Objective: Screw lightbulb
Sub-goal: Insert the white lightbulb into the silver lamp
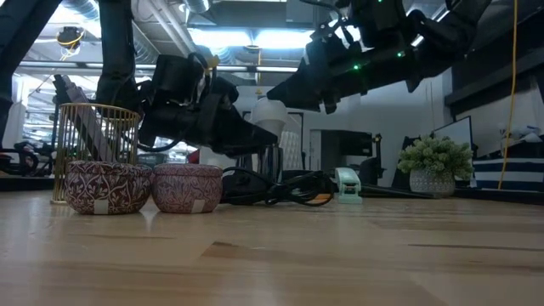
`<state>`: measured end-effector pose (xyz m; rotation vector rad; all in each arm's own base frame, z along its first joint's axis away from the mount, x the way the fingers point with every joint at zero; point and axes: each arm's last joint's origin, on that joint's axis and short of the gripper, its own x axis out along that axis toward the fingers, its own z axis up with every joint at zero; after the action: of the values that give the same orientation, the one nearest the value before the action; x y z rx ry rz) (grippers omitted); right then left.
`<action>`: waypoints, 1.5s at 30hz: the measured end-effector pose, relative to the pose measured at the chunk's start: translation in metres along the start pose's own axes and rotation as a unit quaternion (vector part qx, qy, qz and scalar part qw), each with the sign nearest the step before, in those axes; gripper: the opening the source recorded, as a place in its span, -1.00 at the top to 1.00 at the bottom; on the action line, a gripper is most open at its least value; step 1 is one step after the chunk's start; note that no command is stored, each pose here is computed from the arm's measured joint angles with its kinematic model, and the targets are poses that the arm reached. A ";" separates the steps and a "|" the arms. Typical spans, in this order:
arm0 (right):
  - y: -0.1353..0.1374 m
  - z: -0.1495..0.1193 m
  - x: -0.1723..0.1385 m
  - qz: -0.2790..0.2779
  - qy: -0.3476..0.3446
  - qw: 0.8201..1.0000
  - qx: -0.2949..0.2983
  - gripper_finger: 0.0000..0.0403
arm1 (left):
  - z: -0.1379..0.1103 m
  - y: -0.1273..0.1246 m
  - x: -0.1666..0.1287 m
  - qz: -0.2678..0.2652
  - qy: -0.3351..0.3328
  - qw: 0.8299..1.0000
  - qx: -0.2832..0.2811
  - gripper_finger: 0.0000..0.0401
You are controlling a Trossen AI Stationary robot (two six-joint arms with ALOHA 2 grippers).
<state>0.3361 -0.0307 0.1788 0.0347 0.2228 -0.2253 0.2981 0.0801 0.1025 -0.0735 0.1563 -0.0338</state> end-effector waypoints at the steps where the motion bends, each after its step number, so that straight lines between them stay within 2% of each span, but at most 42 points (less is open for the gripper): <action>1: 0.000 0.000 0.000 0.000 0.001 1.000 0.000 0.03 | 0.000 0.000 0.000 0.000 -0.001 1.000 0.004 -0.06; 5: 0.000 -0.001 0.000 0.000 0.007 1.000 0.000 0.03 | 0.001 0.003 -0.001 0.005 -0.005 1.000 0.004 -0.06; 13: 0.000 -0.002 0.000 -0.003 0.009 1.000 0.000 0.03 | 0.002 0.015 -0.005 0.019 -0.010 0.998 -0.056 -0.07; 16: 0.000 -0.003 0.000 -0.003 0.009 1.000 0.000 0.03 | 0.002 0.016 -0.006 0.010 -0.011 0.997 -0.076 -0.07; 22: 0.000 -0.003 0.000 -0.002 0.010 1.000 -0.001 0.03 | 0.003 0.012 -0.005 -0.015 -0.016 0.997 -0.077 -0.07; 32: 0.000 -0.003 0.000 0.001 0.010 1.000 -0.001 0.03 | 0.007 0.013 -0.007 -0.020 -0.035 0.997 -0.069 -0.07; 38: 0.000 -0.003 0.000 0.001 0.010 1.000 -0.001 0.03 | 0.002 0.015 -0.019 -0.013 -0.022 0.996 -0.089 -0.07; 45: 0.000 -0.003 0.000 0.001 0.010 1.000 -0.001 0.03 | 0.015 0.009 -0.039 -0.012 -0.042 0.996 -0.078 -0.07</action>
<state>0.3355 -0.0305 0.1759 0.0357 0.2427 -0.2232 0.2619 0.0919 0.1227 -0.2326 0.0746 -0.0424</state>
